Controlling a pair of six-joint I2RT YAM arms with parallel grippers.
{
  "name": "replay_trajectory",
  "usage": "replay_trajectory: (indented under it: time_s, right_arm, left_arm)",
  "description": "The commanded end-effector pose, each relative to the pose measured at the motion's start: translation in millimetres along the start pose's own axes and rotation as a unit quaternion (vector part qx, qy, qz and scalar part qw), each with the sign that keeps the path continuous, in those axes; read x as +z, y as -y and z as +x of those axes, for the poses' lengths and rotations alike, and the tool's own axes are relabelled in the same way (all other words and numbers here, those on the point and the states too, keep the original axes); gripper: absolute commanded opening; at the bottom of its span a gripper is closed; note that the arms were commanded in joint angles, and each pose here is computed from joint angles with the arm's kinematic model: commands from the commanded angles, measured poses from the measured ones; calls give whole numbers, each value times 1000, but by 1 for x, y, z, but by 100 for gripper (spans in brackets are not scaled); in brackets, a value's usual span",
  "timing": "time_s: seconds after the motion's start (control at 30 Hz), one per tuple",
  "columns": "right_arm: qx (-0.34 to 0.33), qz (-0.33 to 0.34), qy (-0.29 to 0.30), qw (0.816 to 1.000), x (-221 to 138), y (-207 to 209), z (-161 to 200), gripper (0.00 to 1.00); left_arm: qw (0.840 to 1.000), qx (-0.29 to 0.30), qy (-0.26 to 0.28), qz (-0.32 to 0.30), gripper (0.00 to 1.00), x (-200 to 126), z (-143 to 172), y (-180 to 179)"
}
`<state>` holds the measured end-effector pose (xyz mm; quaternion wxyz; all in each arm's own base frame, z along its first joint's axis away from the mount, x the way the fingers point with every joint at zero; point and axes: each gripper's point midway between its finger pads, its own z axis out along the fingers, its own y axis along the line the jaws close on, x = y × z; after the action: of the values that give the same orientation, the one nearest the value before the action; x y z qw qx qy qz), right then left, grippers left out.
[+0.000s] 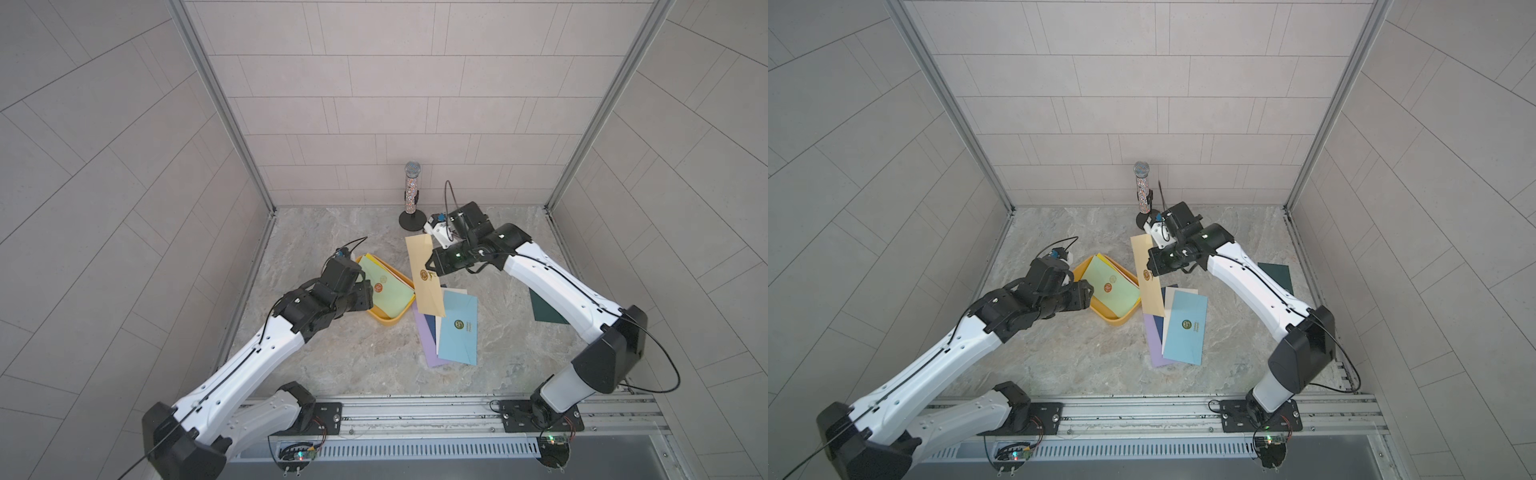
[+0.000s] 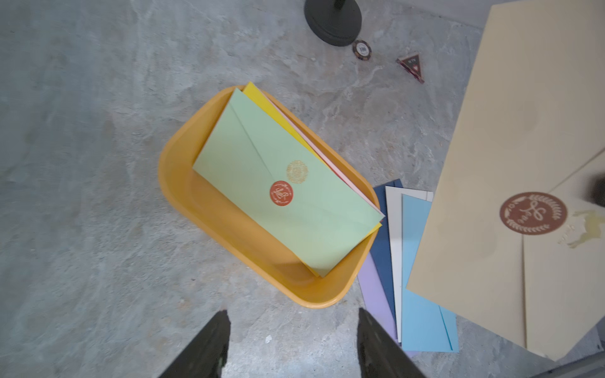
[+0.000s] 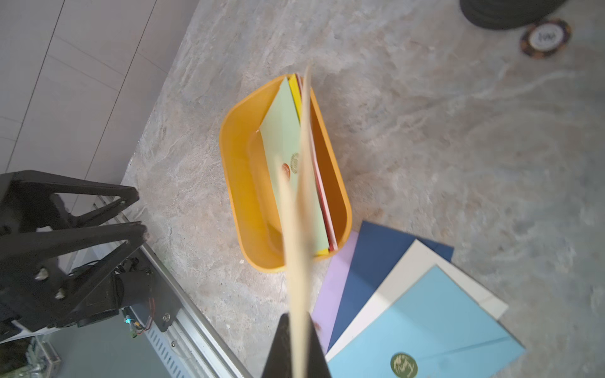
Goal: Put the sealed envelopes into the storage box
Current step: Pick up the envelope from the center of the board.
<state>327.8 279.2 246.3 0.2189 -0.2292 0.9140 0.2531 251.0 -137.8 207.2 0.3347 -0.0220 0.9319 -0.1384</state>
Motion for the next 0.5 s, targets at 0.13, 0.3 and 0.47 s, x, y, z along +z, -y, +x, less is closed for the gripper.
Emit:
replay_trajectory:
  time_s: [0.13,0.3,0.47]
  right_arm:
    - [-76,13,-98,992,43,-5,-13,0]
    - [-82,0,-132,988,76,-7,-21,0]
    - [-99,4,-161,982,99,-11,-14,0]
  left_arm:
    - [997,25,-12,-76,67,-16,21,-42]
    - [997,25,5,-72,69,-24,18,-44]
    - [997,29,3,-77,69,-24,18,-46]
